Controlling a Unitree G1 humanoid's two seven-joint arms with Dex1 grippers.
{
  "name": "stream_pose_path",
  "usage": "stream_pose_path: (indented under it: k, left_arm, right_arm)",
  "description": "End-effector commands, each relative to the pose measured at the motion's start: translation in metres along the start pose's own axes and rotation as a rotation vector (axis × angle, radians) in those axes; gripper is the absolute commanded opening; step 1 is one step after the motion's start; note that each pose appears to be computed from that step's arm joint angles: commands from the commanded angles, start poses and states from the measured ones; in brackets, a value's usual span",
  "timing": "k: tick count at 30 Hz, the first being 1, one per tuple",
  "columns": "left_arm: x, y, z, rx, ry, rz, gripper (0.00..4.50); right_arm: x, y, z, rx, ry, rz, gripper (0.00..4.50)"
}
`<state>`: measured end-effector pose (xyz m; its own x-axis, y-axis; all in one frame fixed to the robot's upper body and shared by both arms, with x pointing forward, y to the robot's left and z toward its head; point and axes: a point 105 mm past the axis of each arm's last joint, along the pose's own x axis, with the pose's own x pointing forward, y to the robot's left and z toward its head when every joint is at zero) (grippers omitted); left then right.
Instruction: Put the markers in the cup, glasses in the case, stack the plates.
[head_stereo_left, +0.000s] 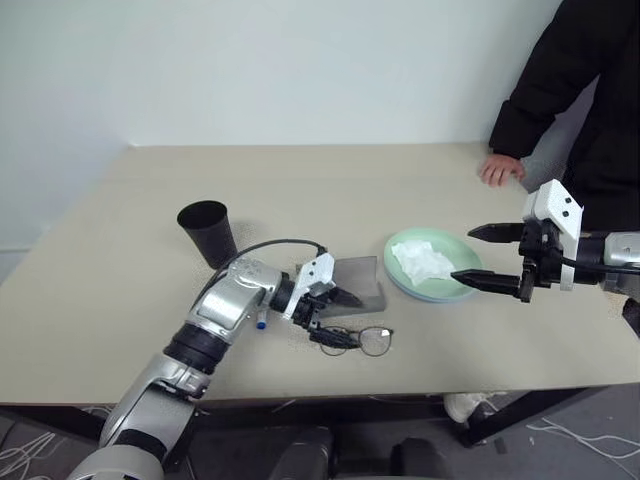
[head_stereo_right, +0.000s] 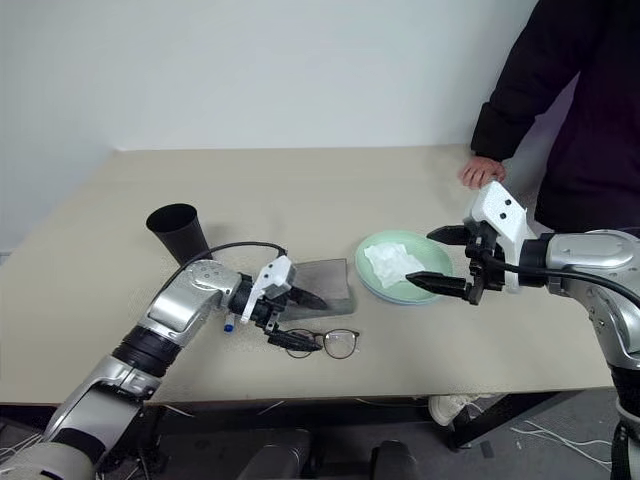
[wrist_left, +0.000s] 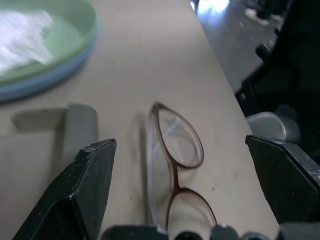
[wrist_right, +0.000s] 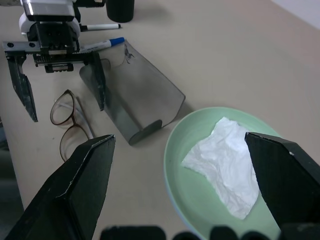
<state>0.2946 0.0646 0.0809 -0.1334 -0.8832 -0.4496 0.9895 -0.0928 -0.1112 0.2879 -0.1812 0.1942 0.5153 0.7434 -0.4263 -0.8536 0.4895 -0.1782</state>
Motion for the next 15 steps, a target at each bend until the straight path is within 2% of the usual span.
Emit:
stream_pose_path:
  k: [1, 15]
  left_arm:
    - [-0.0024, 0.0040, 0.0096, 0.063, 0.017, -0.014, 4.43]
    - [0.0019, 0.0045, 0.0015, 0.064, 0.053, -0.063, 4.43]
  right_arm:
    - [-0.0073, -0.0009, 0.0148, -0.049, -0.037, -0.032, 4.49]
    - [-0.0053, 0.0011, 0.0109, -0.040, -0.038, -0.053, 4.49]
